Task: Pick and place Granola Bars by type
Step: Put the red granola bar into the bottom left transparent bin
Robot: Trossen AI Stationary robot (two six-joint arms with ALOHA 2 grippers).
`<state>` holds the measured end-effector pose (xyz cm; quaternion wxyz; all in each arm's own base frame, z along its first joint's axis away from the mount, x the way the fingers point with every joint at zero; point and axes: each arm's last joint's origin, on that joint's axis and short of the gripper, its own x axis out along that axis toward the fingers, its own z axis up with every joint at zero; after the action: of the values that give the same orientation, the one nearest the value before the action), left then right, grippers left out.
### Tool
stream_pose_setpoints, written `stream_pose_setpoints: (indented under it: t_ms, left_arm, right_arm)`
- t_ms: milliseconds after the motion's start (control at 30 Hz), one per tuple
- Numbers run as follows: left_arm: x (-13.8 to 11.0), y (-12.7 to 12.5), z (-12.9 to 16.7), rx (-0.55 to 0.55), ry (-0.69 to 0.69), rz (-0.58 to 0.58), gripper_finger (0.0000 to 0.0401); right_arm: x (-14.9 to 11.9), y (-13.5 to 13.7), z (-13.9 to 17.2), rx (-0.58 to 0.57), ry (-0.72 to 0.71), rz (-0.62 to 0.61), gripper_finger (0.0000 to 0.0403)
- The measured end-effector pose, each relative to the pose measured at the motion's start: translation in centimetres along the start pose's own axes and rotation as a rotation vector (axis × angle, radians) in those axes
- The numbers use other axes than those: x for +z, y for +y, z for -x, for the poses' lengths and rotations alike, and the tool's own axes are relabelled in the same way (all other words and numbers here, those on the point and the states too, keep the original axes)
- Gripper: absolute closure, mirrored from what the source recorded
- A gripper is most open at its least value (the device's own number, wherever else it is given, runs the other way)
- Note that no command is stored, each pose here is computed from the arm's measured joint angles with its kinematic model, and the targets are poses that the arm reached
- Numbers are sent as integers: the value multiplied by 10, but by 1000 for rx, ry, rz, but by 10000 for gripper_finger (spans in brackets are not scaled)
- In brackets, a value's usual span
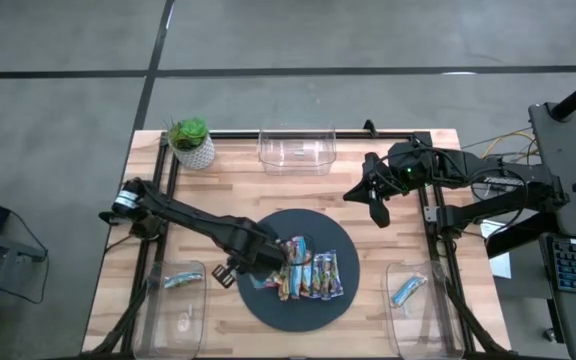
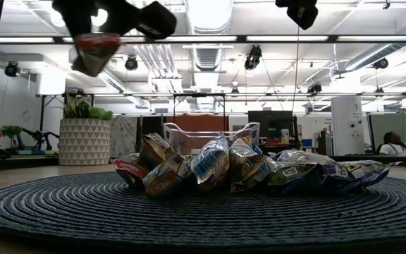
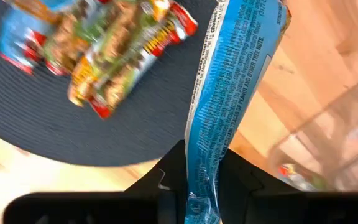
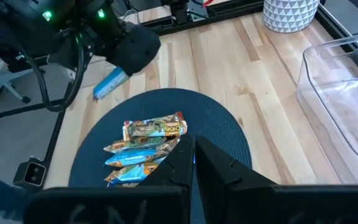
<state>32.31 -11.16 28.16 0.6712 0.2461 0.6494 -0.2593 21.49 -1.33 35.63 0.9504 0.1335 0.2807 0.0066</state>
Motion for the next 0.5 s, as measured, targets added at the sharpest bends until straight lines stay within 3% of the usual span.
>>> stream_pose_setpoints:
  t_ms: [333,500]
  left_arm:
    - [-11,-13,4,-69,115,98,357]
    - [-19,-17,19,-65,75,143,357]
  right_arm:
    - [0,0,0,0,0,4,394]
    - [0,0,0,0,-1,11,394]
